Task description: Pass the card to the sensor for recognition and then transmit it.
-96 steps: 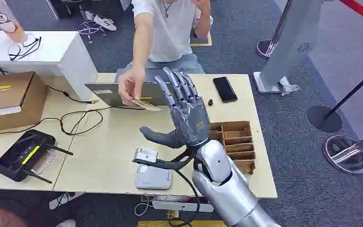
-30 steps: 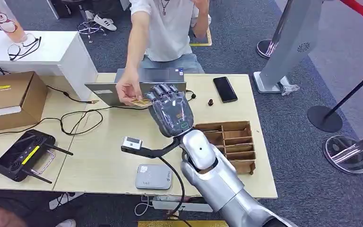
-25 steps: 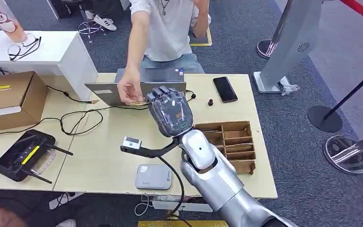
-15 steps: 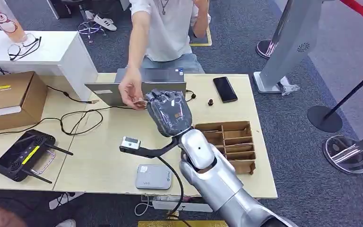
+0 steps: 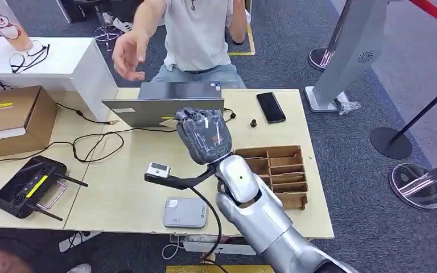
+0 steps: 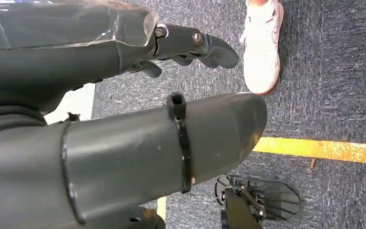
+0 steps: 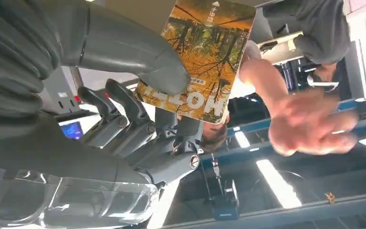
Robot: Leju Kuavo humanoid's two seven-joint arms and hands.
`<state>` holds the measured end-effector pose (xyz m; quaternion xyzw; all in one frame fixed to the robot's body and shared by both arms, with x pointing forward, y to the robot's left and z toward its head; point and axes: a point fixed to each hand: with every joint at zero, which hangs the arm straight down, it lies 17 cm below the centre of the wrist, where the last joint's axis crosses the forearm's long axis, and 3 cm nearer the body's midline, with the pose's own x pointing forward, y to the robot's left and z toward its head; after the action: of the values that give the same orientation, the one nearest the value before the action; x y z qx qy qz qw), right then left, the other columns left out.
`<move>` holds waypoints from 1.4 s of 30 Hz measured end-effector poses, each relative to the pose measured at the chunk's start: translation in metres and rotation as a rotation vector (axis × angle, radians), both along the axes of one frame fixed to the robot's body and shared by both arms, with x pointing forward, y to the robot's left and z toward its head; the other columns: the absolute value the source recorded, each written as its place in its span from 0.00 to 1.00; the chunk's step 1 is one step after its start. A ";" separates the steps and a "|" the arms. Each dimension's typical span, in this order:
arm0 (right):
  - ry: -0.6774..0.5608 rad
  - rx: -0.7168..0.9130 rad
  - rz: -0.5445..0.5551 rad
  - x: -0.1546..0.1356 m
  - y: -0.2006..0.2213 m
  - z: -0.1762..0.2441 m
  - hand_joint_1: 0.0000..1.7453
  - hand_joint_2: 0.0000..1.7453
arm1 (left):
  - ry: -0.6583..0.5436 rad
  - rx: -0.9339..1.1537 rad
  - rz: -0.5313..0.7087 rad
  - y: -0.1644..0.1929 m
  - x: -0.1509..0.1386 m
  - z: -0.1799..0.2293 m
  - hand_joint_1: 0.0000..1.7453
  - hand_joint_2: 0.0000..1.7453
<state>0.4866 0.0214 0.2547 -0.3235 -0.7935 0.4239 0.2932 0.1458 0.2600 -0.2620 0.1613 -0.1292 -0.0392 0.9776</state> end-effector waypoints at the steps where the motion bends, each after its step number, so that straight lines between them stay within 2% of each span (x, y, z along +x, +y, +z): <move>1: 0.005 0.011 0.008 -0.001 0.000 0.001 1.00 1.00 | 0.000 0.000 0.000 0.000 0.000 0.000 0.00 0.00; 9: 0.101 0.106 0.088 -0.008 0.007 0.001 1.00 1.00 | -0.003 -0.002 -0.001 0.001 0.000 0.000 0.00 0.00; 12: 0.173 0.144 0.129 -0.011 0.011 -0.005 1.00 1.00 | -0.003 -0.003 -0.002 0.001 0.000 0.000 0.00 0.00; 20: 0.213 0.165 0.153 -0.013 0.014 -0.008 1.00 1.00 | -0.003 -0.004 -0.003 0.001 0.000 0.000 0.00 0.00; 22: 0.300 0.204 0.205 -0.018 0.019 -0.015 1.00 1.00 | -0.005 -0.006 -0.008 0.001 0.001 0.000 0.00 0.00; 24: 0.458 0.276 0.302 -0.026 0.028 -0.027 1.00 1.00 | -0.007 -0.006 -0.023 0.000 0.002 0.000 0.00 0.00; 27: 0.544 0.313 0.360 -0.032 0.034 -0.034 1.00 1.00 | -0.007 -0.006 -0.027 0.000 0.002 0.000 0.00 0.00; 30: 0.689 0.382 0.460 -0.043 0.043 -0.042 1.00 1.00 | -0.007 -0.006 -0.032 0.000 0.002 0.000 0.00 0.00; 35: 0.811 0.424 0.530 -0.049 0.047 -0.052 1.00 1.00 | -0.006 -0.010 -0.042 0.002 0.002 -0.001 0.00 0.00; 42: 0.943 0.425 0.557 -0.050 0.046 -0.076 1.00 1.00 | -0.007 -0.001 -0.060 0.005 0.003 -0.001 0.00 0.00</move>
<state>0.4367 0.0675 0.1785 0.1866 -0.6999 0.4149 0.5507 0.1488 0.2650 -0.2626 0.1572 -0.1373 -0.0678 0.9756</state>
